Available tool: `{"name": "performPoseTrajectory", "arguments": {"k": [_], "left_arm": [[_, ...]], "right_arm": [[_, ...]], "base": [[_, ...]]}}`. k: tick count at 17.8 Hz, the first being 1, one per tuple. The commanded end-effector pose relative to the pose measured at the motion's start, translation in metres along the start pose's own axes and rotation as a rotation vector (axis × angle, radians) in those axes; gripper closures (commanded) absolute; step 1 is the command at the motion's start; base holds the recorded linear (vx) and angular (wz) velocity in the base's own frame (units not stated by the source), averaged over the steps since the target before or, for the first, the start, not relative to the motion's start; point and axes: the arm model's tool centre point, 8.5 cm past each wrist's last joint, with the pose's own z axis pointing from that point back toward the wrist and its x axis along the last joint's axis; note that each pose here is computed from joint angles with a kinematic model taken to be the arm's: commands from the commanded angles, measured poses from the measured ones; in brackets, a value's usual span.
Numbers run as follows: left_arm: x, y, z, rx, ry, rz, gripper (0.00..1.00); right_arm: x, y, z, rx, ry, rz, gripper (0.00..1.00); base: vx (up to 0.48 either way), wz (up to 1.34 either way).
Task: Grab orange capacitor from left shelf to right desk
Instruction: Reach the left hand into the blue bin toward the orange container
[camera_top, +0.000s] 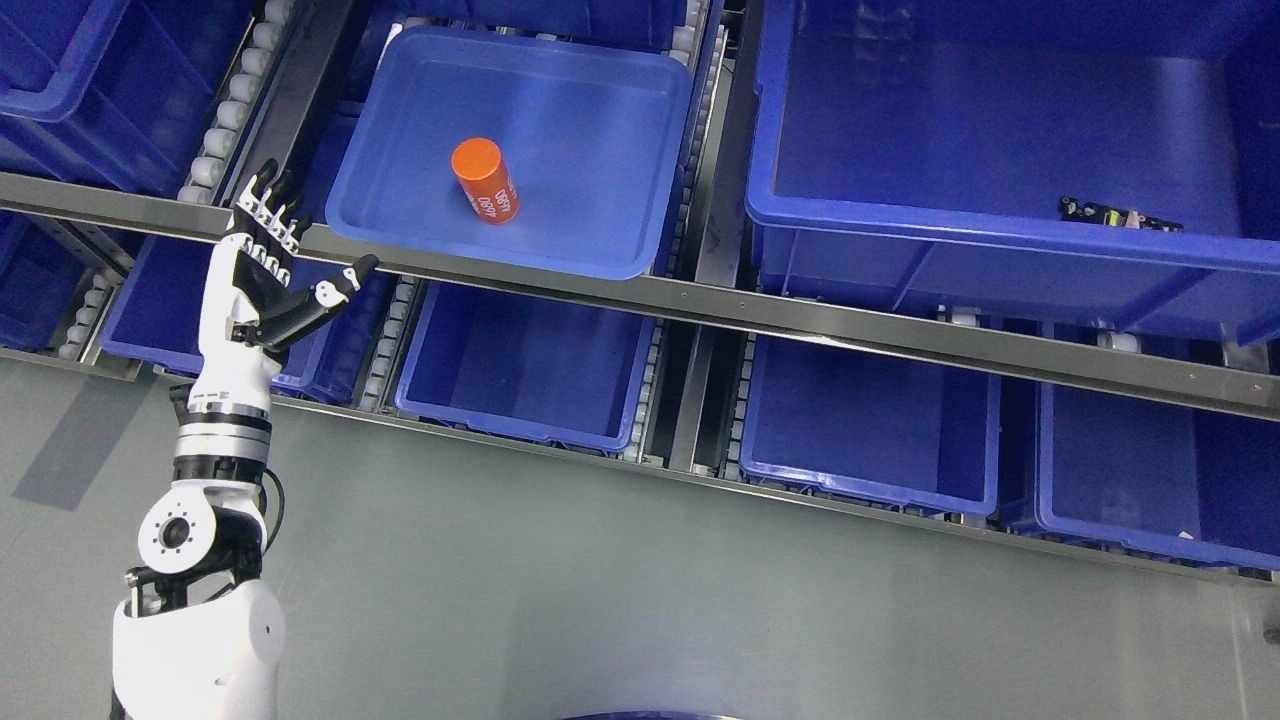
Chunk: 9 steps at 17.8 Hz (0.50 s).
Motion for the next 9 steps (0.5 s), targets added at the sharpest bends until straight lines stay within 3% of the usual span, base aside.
{"name": "performPoseTrajectory", "arguments": {"k": [1,5,9], "left_arm": [[0.006,0.009,-0.002,0.009,-0.020,-0.022,0.00],[0.005,0.003,-0.011,-0.029,-0.015,-0.012,0.00],[-0.014,-0.004,-0.054,-0.078,0.026,0.023,0.00]], "right_arm": [[-0.008,-0.011,-0.001,-0.018,0.004,-0.005,0.00],[-0.008,-0.011,-0.001,-0.018,0.004,-0.005,0.00],[-0.008,-0.011,-0.001,-0.018,0.004,-0.005,0.00]], "base": [[0.000,0.00],[0.000,0.00],[0.000,0.00]]}}
